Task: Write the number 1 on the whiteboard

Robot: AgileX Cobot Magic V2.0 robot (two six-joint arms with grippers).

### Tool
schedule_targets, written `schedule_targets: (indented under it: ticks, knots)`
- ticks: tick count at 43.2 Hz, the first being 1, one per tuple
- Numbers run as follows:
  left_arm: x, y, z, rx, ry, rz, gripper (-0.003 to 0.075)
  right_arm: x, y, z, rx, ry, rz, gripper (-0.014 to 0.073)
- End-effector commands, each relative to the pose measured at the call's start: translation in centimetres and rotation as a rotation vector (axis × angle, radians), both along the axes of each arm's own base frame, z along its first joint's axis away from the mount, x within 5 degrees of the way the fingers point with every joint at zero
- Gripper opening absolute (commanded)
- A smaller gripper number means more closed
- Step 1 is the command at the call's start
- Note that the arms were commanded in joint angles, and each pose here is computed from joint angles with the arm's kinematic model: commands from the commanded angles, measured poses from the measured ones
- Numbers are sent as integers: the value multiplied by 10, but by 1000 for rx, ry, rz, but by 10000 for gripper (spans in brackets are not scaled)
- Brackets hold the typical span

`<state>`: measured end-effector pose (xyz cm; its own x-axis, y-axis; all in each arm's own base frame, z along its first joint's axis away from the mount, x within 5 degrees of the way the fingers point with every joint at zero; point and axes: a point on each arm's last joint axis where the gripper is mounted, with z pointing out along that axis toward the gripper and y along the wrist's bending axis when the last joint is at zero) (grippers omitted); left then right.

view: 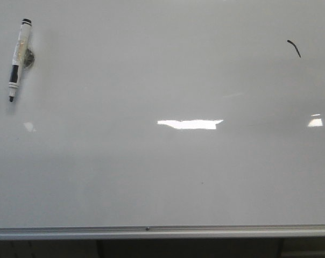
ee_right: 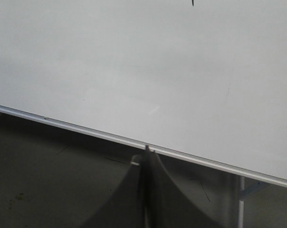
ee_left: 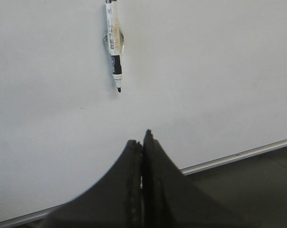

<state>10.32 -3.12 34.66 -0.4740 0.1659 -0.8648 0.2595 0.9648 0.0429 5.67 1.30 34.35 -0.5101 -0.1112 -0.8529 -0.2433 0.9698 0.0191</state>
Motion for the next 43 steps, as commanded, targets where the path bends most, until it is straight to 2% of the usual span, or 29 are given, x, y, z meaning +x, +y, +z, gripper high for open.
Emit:
schedule_targets:
  ticks: [1,15,19,21,24,29,36,43]
  knots:
    - [1,-1,12,-22,-80,-11,-20,3,0,12,19,-88,-2,-69]
    - [1,-1,11,-23,-84,-13,-20,3,0,12,19,-88,-2,-69]
    - [-6,8,9,-16,-152,22,-20,3,0,12,19,-88,-2,-69]
    - [-9,12,1,-30,-161,54,-20,3,0,12,19,-88,-2,-69]
    - [-17,18,-13,-107,-203,122,-20,3,0,12,19,-88,-2,-69]
    - [-31,28,-39,-201,-315,239,-20,3,0,12,19,-88,-2,-69]
    - [-43,34,-70,-214,-480,303,-20,3,1,12,19,-88,-1,-69]
    - [-49,33,-95,-210,-598,284,-20,3,1,12,19,-88,-1,-69]
